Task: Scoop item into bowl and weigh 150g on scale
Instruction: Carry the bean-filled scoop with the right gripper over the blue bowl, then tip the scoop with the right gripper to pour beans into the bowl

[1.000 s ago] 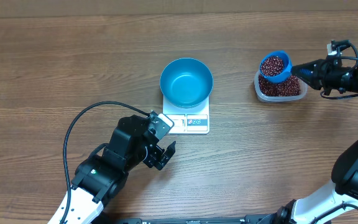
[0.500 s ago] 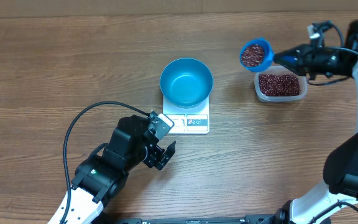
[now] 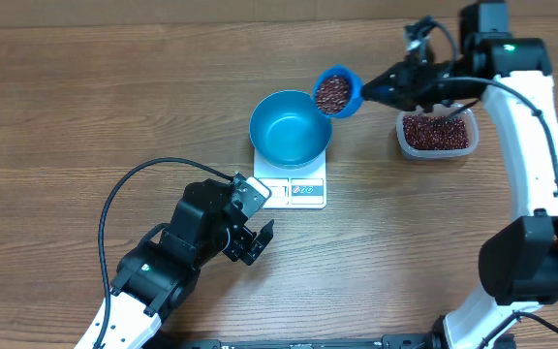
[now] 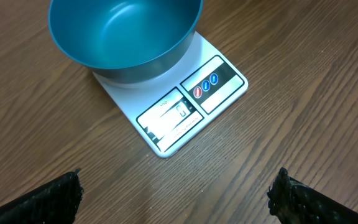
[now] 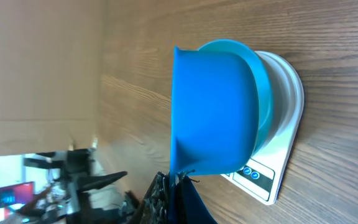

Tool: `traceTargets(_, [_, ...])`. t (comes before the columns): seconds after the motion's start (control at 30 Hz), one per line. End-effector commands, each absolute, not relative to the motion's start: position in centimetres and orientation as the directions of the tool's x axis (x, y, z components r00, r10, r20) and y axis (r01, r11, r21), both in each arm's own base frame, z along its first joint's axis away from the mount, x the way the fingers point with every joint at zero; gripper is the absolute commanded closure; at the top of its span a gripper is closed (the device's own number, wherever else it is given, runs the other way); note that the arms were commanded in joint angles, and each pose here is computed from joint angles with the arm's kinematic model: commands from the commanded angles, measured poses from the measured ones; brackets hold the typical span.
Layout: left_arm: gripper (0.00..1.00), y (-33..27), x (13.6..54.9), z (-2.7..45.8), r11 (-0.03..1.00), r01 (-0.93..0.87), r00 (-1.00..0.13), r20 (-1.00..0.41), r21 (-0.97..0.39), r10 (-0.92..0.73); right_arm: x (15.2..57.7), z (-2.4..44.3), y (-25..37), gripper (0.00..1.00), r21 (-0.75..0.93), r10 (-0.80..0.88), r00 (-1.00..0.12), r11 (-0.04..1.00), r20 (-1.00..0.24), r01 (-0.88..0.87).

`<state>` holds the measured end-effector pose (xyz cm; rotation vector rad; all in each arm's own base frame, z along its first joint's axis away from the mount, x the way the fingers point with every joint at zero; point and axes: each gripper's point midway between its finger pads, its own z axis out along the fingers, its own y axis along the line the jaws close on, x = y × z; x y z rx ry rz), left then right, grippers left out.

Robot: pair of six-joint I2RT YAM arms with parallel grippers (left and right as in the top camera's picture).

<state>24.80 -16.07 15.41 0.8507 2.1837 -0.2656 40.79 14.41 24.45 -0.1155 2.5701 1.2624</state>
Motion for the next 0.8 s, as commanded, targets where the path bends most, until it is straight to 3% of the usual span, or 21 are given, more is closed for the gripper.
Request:
traceTargets(0.0, [0.0, -16.2, 24.7, 15.5, 0.752, 0.656, -0.485, -0.728, 0.064, 0.485, 41.3, 25.1, 15.5, 0.96, 0.71, 0.05, -0.95, 0.676, -0.309, -0.195])
traceTargets(0.77, [0.0, -16.2, 24.7, 15.5, 0.752, 0.656, -0.485, -0.728, 0.064, 0.485, 41.9, 22.3, 21.7, 0.96, 0.301, -0.142, -0.861, 0.899, -0.488, -0.319])
